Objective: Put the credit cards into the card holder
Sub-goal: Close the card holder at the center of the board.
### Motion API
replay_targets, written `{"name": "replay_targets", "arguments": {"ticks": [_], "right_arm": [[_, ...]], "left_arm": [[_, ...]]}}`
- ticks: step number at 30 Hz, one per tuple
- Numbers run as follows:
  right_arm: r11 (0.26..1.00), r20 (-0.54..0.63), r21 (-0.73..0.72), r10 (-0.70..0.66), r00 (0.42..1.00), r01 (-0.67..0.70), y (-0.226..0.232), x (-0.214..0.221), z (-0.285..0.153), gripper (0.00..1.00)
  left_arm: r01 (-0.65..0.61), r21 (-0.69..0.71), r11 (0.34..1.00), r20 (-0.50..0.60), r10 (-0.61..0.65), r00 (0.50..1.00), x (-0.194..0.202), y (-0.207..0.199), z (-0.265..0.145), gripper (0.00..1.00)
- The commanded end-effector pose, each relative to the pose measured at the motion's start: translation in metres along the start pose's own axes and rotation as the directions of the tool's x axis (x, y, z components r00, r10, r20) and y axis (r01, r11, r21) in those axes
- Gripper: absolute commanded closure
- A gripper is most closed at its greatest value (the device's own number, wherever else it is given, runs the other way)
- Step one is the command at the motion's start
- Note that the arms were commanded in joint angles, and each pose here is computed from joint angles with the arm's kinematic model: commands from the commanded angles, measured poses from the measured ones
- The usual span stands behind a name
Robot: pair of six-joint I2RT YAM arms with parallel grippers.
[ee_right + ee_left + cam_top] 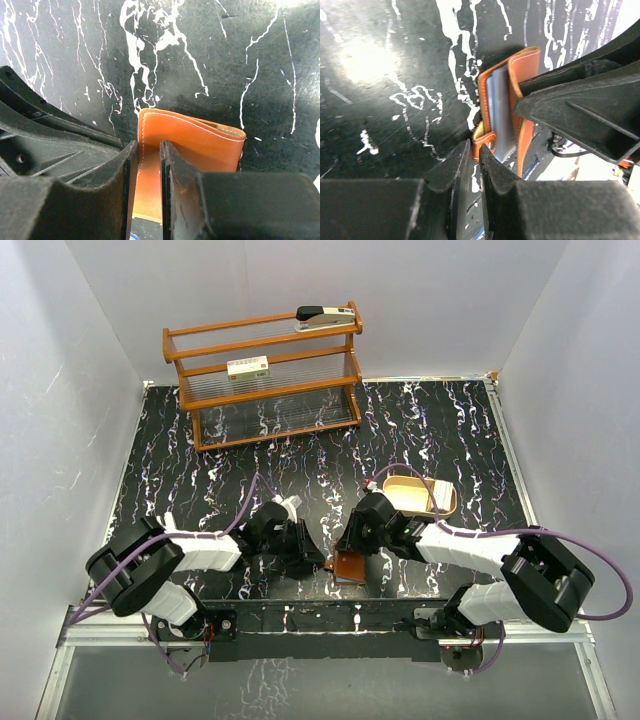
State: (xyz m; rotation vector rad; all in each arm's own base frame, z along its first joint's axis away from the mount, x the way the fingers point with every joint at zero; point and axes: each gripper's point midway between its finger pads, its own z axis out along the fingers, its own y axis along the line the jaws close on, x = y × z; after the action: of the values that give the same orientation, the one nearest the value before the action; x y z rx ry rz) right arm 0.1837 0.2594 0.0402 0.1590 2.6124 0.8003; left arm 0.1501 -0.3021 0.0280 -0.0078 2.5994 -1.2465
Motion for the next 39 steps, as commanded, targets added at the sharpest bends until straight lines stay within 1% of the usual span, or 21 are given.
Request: {"name": "replay_targets", "arguments": {"ticks": [1, 4, 7, 12, 16, 21, 24, 34, 39], "right_arm": [[0.992, -0.022, 0.119, -0.027, 0.999, 0.029, -0.036, 0.012, 0.009, 0.8], [0.993, -0.022, 0.114, -0.025, 0.999, 0.027, -0.037, 0.013, 0.009, 0.81], [0.994, -0.013, 0.106, -0.018, 1.0, 0.019, -0.035, 0.012, 0.007, 0.81], [0.994, 0.0, 0.105, -0.023, 1.0, 0.023, -0.034, 0.009, 0.005, 0.81], [0.994, 0.003, 0.107, -0.023, 1.0, 0.023, -0.034, 0.008, 0.005, 0.81], [0.995, 0.001, 0.099, -0.023, 1.0, 0.023, -0.031, 0.008, 0.007, 0.81], [0.995, -0.001, 0.096, -0.023, 1.0, 0.023, -0.031, 0.008, 0.008, 0.81], [0.996, 0.007, 0.086, -0.023, 1.0, 0.023, -0.03, 0.008, 0.005, 0.8], [0.997, 0.011, 0.08, -0.019, 1.0, 0.018, -0.031, 0.009, 0.005, 0.8]], "left_arm": [[-0.032, -0.107, 0.994, 0.025, 0.035, 0.999, -0.005, 0.015, -0.01, 0.87], [-0.022, -0.109, 0.994, 0.035, 0.026, 0.999, -0.002, 0.019, -0.015, 0.83], [-0.072, -0.108, 0.992, 0.02, 0.075, 0.997, -0.006, 0.013, -0.015, 0.75], [-0.163, -0.116, 0.98, -0.032, 0.16, 0.987, -0.009, 0.005, -0.012, 0.66], [-0.195, -0.121, 0.973, -0.072, 0.187, 0.98, -0.002, 0.01, -0.011, 0.61], [-0.22, -0.138, 0.966, -0.081, 0.21, 0.974, 0.003, 0.015, -0.011, 0.6], [-0.261, -0.139, 0.955, -0.082, 0.251, 0.965, 0.005, 0.014, -0.011, 0.59], [-0.335, -0.232, 0.913, -0.102, 0.319, 0.942, 0.011, 0.027, -0.005, 0.57], [-0.391, -0.221, 0.894, -0.101, 0.377, 0.921, 0.017, 0.022, 0.001, 0.56]]}}
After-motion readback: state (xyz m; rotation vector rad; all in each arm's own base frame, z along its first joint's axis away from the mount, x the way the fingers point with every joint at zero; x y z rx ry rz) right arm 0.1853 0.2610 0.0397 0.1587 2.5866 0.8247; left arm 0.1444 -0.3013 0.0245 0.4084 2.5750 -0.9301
